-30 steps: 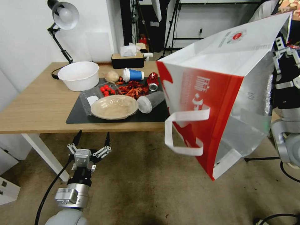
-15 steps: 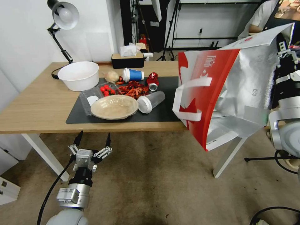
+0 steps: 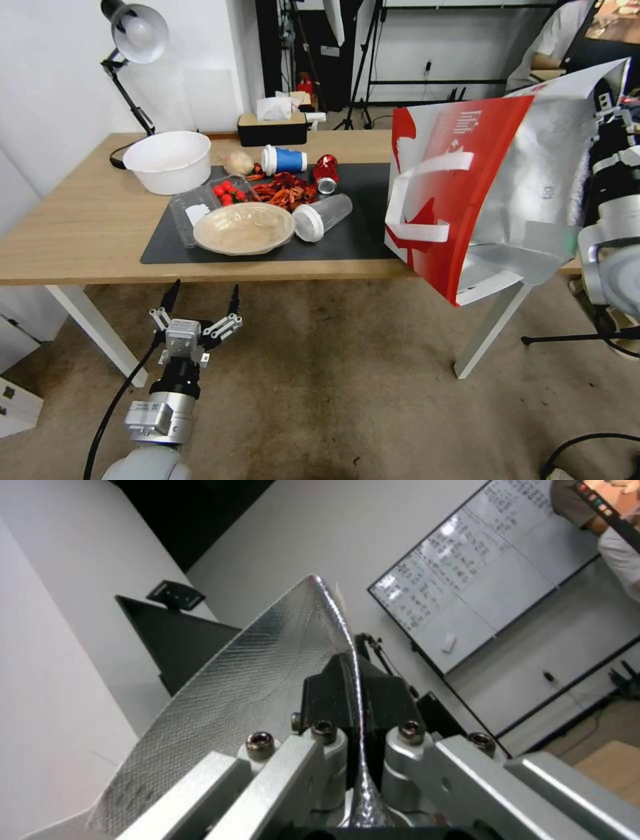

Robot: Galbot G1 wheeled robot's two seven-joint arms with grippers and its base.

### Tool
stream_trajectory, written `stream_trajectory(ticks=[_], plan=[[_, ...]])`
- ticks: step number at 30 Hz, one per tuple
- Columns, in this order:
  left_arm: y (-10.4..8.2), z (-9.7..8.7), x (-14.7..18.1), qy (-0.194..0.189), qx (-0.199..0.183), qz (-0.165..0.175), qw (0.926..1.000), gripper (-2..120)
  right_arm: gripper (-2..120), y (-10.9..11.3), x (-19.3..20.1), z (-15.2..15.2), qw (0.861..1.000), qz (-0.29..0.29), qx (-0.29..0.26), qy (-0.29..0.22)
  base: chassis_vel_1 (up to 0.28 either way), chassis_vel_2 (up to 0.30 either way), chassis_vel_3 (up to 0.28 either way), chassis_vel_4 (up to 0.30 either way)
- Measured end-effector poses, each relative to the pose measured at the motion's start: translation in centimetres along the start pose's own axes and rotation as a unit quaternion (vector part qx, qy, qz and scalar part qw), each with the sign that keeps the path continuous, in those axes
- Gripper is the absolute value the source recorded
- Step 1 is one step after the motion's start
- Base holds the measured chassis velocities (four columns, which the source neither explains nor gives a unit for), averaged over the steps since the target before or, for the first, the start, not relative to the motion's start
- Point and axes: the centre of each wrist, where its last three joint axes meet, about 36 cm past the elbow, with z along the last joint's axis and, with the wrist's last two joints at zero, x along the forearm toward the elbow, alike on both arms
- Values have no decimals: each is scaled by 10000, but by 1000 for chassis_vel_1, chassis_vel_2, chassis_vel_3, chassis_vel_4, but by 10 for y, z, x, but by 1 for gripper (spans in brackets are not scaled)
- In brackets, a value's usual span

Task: Pick up the food delivery bag from the floor and place it on the table.

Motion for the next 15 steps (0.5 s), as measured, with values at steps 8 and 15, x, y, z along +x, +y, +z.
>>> stream_trajectory(ticks=[8,15], plan=[[-1,3,0,5,-4,30,10000,100,0,-5,-15,6,9996,246,126,75,0,0,0,0],[-3,7,0,20,-5,52,10000,100,0,4,-16,5,9986,425,200,251,0,0,0,0]])
